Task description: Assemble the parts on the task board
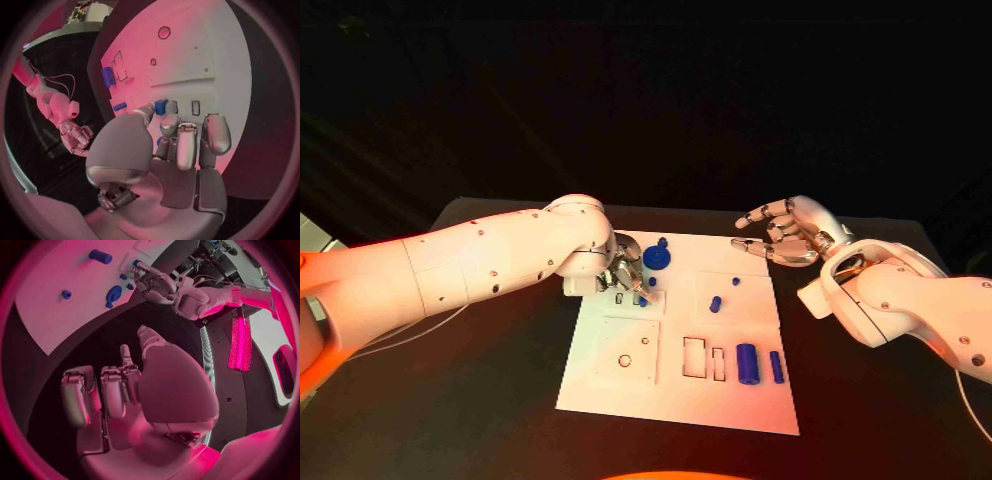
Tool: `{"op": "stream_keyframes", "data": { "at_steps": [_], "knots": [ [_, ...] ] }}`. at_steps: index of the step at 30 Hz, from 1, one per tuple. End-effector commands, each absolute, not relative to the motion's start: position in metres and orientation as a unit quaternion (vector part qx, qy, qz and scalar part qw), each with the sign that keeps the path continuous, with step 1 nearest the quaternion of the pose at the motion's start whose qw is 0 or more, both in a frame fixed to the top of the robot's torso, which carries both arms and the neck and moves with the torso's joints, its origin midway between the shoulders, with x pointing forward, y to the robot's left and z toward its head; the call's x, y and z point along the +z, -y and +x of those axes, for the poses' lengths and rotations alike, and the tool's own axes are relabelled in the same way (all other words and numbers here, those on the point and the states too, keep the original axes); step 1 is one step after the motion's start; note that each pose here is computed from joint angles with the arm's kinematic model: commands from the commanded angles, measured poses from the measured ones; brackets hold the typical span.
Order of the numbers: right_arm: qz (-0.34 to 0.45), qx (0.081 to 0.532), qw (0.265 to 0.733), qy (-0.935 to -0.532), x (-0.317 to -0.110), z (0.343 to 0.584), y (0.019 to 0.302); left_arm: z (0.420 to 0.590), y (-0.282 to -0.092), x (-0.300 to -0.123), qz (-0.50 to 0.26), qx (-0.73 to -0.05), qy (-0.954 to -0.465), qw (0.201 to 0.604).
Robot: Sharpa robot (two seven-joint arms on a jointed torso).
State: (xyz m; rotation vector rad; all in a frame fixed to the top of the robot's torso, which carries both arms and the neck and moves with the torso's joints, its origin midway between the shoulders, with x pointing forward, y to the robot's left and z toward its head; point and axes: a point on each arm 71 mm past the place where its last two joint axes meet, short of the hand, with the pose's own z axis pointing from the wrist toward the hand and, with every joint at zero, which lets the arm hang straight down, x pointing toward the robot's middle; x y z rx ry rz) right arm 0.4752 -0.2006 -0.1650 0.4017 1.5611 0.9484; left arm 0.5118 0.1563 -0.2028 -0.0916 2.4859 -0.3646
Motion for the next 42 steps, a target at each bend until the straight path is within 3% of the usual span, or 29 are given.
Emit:
{"op": "stream_keyframes", "data": {
  "at_steps": [1,26,42],
  "knots": [
    [0.166,0.410,0.589,-0.677,-0.166,0.475,0.199,0.510,-0.154,-0.203,-0.033,-0.144,-0.943,0.298],
    [0.166,0.405,0.583,-0.684,-0.169,0.476,0.202,0.507,-0.166,-0.198,-0.110,-0.187,-0.926,0.309],
    [0.165,0.403,0.586,-0.683,-0.169,0.477,0.207,0.498,-0.172,-0.205,-0.082,-0.154,-0.897,0.407]
  ]
}}
